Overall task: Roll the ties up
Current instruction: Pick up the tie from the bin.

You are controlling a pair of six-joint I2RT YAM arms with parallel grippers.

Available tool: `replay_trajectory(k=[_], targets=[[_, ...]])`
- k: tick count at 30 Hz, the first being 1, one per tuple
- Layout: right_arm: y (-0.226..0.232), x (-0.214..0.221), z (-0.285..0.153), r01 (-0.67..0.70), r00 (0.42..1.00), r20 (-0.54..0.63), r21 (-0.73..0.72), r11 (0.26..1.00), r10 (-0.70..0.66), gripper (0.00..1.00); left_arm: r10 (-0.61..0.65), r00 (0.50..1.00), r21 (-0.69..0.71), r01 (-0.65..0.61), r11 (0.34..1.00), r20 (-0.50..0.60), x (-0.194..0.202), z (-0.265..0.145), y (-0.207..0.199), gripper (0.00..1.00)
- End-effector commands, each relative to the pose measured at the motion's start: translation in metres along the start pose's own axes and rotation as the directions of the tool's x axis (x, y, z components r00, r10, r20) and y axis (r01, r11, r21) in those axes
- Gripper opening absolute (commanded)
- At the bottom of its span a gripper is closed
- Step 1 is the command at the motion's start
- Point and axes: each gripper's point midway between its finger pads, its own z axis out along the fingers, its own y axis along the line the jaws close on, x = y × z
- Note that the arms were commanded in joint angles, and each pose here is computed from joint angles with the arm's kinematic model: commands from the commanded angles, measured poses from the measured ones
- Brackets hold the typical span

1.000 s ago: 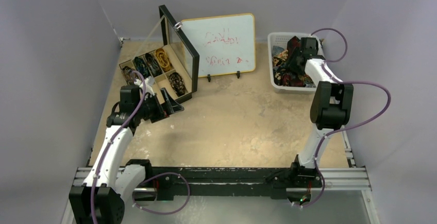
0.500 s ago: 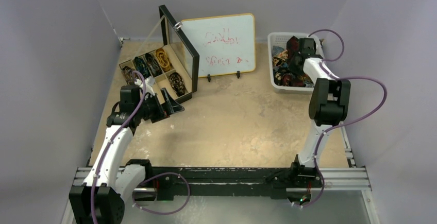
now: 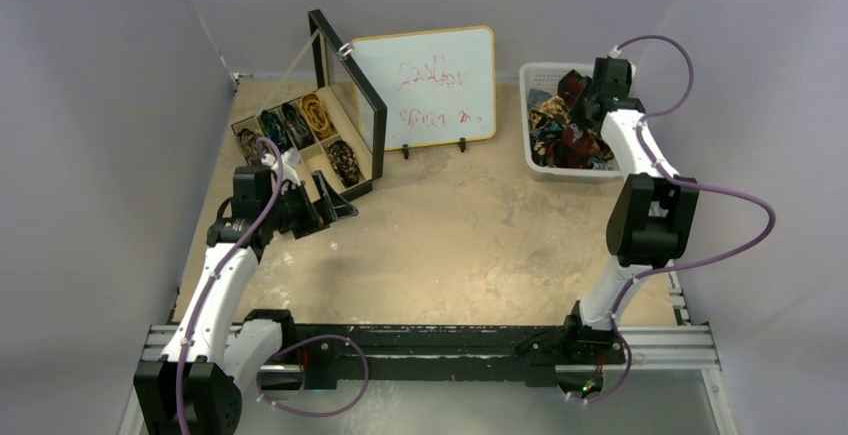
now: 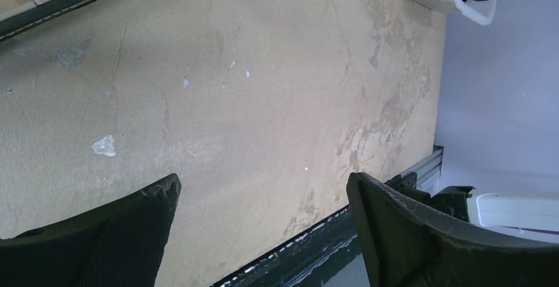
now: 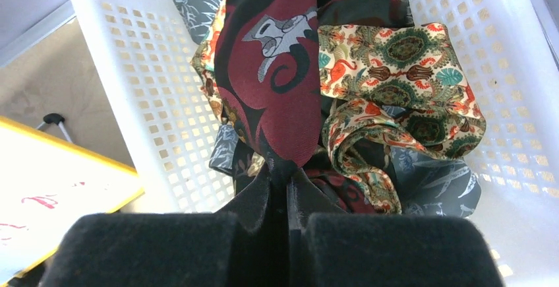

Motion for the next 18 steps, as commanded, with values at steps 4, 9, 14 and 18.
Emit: replay_trajectory(k=[4,9,14,18], targets=[[0.033,-0.071,-0.079,-0.045,0.981,0.179,-0.147,0.988,0.072,0.00,0.036,0.999,0.038,-0.037,0.999,0.027,-0.009,-0.002,-0.009,0.95],[0.046,-0.104,-0.133,-0.047,0.955,0.277,-0.229,0.972,0.111,0.00,0.037,0.999,0.039,-0.038,0.999,0.031,-0.009,-0.002,-0.009,0.95],[0.066,-0.119,-0.175,-0.009,0.938,0.323,-0.349,0.937,0.129,0.00,0.037,0.999,0.040,-0.039,0.998,0.033,-0.009,-0.002,-0.009,0.95],[0.080,-0.122,-0.195,0.031,0.943,0.313,-0.419,0.907,0.112,0.00,0.035,0.999,0.039,-0.037,0.999,0.031,-0.009,-0.002,-0.009,0.95]])
